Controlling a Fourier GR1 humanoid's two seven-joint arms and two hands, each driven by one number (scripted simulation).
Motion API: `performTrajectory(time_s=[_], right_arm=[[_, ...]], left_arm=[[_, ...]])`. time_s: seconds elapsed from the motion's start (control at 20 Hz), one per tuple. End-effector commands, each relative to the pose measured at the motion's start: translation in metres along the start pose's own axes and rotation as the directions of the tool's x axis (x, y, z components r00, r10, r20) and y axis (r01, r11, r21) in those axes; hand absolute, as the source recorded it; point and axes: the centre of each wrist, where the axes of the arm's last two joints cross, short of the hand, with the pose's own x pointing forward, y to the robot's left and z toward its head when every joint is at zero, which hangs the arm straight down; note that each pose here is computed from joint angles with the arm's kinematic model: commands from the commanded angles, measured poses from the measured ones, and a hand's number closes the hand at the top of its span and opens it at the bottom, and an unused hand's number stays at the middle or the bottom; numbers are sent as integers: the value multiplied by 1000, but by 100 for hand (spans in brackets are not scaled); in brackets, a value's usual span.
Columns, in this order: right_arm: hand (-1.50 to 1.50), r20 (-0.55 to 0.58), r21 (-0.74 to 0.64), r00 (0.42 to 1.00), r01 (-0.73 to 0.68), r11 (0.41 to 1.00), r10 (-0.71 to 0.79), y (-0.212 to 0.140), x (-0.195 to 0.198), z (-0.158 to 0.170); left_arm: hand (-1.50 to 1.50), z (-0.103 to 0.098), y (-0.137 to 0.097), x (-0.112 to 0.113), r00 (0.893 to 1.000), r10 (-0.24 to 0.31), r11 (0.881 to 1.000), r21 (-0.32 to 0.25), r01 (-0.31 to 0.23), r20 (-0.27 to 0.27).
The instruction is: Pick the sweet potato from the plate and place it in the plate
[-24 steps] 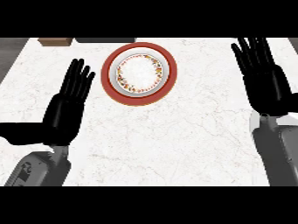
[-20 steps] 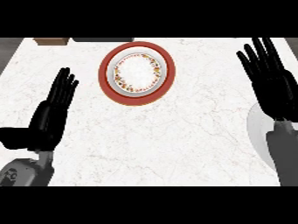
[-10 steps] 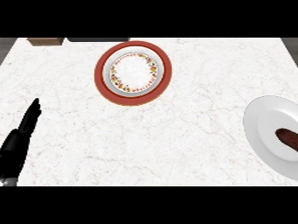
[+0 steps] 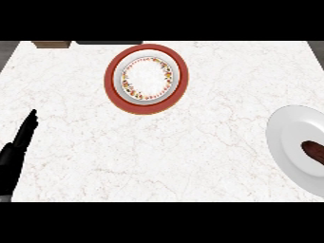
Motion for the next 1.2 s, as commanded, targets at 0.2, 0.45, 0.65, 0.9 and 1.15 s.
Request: performTrajectory(time_s=[0.2,0.45,0.65,0.9,1.15], right_arm=[[-150,-217,278,908,-294,915,358,-6,65,-16],[-150,-266,350,840,-373,859,473,8,46,-46],[-150,-336,439,770,-381,813,542,7,38,-53],[-150,-340,544,710,-387,745,617,17,22,-67],[-150,-318,652,592,-431,624,741,27,11,-77]], left_arm=[[0,4,-6,-1,1000,-6,1000,-15,6,10],[0,0,-12,-4,1000,-10,1000,-14,10,4],[0,10,-11,-9,1000,5,1000,-21,-5,21],[0,-9,-5,2,999,-10,1000,-15,10,37],[0,-8,-14,10,1000,17,999,-34,-16,20]])
